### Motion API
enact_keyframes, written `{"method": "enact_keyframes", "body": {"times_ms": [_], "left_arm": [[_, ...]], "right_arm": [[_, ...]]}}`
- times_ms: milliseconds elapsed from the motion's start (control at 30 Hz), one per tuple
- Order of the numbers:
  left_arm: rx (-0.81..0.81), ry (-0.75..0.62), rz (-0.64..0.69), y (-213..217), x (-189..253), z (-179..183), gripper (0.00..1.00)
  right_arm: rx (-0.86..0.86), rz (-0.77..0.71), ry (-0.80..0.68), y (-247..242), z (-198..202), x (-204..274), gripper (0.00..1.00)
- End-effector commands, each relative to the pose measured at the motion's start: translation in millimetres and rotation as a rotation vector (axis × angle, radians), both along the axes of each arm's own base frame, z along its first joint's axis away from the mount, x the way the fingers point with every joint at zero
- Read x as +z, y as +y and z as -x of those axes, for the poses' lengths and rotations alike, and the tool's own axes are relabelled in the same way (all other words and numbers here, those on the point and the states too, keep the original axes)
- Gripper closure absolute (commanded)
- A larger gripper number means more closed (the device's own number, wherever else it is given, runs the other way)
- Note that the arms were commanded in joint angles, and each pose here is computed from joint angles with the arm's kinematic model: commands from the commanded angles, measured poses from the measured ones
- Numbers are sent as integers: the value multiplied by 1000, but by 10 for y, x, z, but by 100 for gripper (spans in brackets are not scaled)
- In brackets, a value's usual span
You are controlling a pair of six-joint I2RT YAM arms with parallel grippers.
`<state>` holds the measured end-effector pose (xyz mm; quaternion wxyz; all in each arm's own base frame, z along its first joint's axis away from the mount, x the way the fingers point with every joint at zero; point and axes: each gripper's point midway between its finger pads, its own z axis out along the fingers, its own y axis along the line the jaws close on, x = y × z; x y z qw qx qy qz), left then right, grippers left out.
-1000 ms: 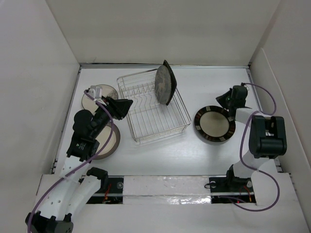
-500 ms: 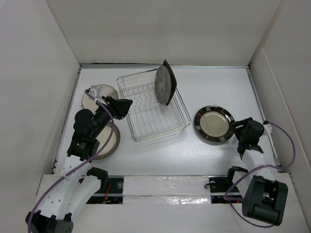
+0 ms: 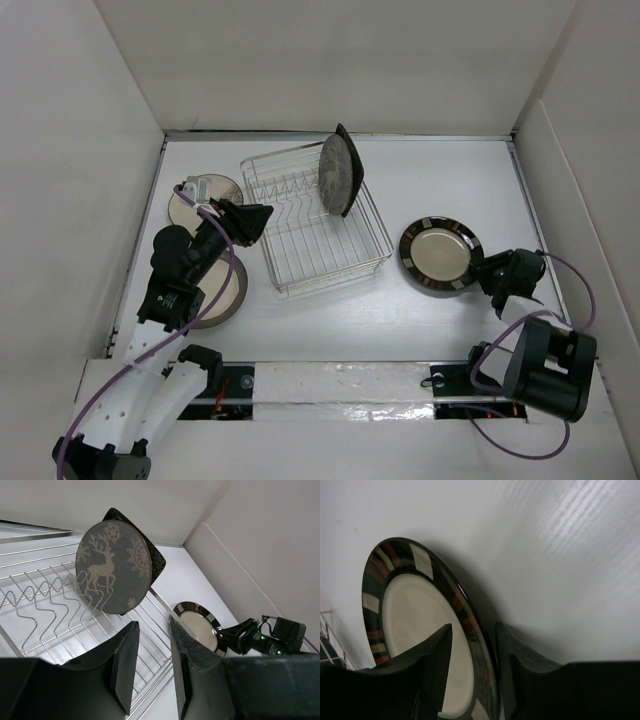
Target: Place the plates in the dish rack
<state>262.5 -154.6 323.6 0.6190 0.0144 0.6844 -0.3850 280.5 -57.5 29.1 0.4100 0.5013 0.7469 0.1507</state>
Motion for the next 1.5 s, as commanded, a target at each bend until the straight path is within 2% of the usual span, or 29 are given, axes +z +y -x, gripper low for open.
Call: {"method": "enact_keyframes", "body": {"times_ms": [0, 133, 233, 267, 300, 433, 533, 600, 733, 800, 900, 933, 1000, 1033, 1067, 1133, 1167, 1200, 1233, 1267, 1367, 1400, 1467], "left_arm": [[-20, -75, 23, -25, 218, 61, 72], [-20, -72, 22, -28, 209, 51, 72], [-18, -69, 20, -27, 193, 44, 72], [-17, -70, 20, -25, 201, 44, 72], [-15, -70, 20, -23, 201, 42, 72], [-17, -66, 19, -27, 181, 35, 72], [-18, -65, 20, -30, 182, 37, 72], [-20, -65, 20, -32, 181, 39, 72], [-20, -66, 22, -33, 178, 37, 72], [-22, -64, 24, -37, 178, 36, 72], [-19, -65, 23, -32, 182, 33, 72], [-17, -66, 22, -29, 182, 35, 72], [-13, -63, 18, -24, 171, 31, 72], [-10, -63, 17, -19, 174, 28, 72], [-12, -64, 17, -21, 174, 29, 72], [-7, -66, 17, -12, 183, 31, 72], [-4, -72, 18, -2, 203, 42, 72], [-2, -73, 16, 1, 200, 42, 72], [2, -73, 17, 7, 207, 36, 72], [3, -71, 15, 5, 199, 29, 72], [-2, -66, 14, -3, 179, 29, 72], [-1, -69, 15, 1, 188, 34, 72], [2, -70, 16, 5, 196, 31, 72]], "right_arm": [[82, -76, 15, 105, -10, -122, 54], [119, -93, 25, 132, -77, -198, 58], [128, -108, -5, 135, -127, -177, 84], [123, -103, -32, 126, -154, -128, 97], [115, -99, -53, 116, -170, -82, 100], [54, -47, -208, 45, -261, 403, 100], [10, 84, -354, -20, -293, 1042, 100], [-31, 180, -493, -86, -275, 1661, 100], [-15, 296, -675, -22, -250, 2635, 100], [22, 333, -808, 112, -228, 3246, 100], [108, 385, -917, 405, -288, 3815, 100], [135, 444, -997, 515, -223, 4249, 100], [222, 445, -1017, 868, -373, 4473, 100], [237, 504, -1076, 959, -311, 4859, 100], [279, 509, -1024, 1101, -531, 4800, 100], [354, 532, -1034, 1463, -628, 4925, 100], [358, 539, -1067, 1560, -617, 5167, 100], [369, 555, -1017, 1709, -864, 5057, 100], [411, 578, -1014, 1935, -897, 5074, 100], [405, 585, -1039, 2007, -892, 5292, 100], [451, 648, -967, 2440, -1210, 5146, 100], [425, 651, -983, 2463, -1220, 5320, 100], [486, 683, -913, 2773, -1470, 5065, 100]]}}
